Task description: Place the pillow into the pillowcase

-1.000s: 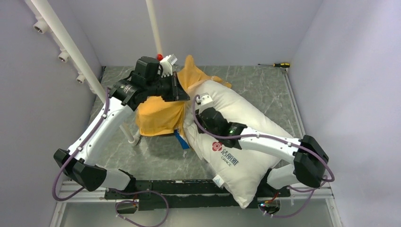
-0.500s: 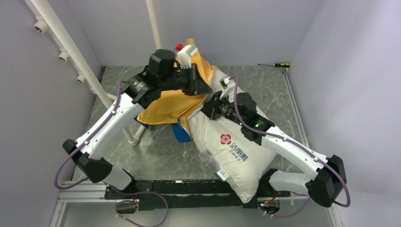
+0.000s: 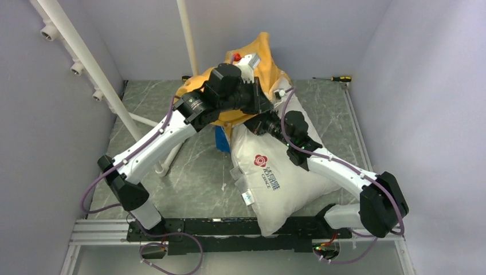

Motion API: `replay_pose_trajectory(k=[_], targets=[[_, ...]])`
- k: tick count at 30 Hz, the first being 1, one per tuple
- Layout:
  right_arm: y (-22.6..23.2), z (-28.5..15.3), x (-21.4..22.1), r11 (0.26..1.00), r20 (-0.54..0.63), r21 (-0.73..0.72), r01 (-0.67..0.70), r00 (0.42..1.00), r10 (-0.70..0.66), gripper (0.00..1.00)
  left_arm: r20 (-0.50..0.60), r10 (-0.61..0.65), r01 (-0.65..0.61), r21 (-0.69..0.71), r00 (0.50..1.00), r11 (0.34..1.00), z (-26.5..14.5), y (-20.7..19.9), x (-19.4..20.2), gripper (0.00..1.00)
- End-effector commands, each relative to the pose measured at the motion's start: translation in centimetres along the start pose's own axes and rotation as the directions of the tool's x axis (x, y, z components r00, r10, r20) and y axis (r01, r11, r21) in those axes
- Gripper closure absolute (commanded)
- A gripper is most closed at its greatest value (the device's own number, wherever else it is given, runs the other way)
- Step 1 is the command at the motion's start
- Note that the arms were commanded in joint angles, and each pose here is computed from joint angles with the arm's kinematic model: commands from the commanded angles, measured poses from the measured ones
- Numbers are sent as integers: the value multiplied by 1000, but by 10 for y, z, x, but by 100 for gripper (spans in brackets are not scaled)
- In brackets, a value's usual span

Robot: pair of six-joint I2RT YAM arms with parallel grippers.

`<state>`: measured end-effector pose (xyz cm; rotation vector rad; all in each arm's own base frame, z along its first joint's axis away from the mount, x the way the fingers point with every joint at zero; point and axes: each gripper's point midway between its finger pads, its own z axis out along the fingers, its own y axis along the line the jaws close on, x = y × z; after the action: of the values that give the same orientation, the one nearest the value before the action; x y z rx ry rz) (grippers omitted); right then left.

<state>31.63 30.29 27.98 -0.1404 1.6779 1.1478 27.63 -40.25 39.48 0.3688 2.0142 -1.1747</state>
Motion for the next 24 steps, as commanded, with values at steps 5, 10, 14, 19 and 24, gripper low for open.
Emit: replay_pose_trajectory(k=[5, 10, 14, 19, 24], targets=[[40, -43, 0, 992, -90, -109, 66, 993, -76, 36, 84, -40, 47, -82, 996, 996, -92, 14, 25, 100], [46, -82, -13, 986, -76, -74, 149, 985, -155, 15, 96, -89, 97, -82, 991, 992, -110, 51, 16, 100], [59, -88, -26, 975, -59, -127, 180, 980, -188, 13, 38, -88, 92, -123, 995, 988, -110, 70, 21, 100], [65, -62, -40, 972, -49, -174, 157, 985, -168, 32, 22, -81, 83, -107, 997, 991, -107, 74, 23, 100], [61, -26, -54, 968, -21, -227, 107, 993, -115, 51, 28, -89, 91, -104, 996, 990, -112, 74, 26, 100]])
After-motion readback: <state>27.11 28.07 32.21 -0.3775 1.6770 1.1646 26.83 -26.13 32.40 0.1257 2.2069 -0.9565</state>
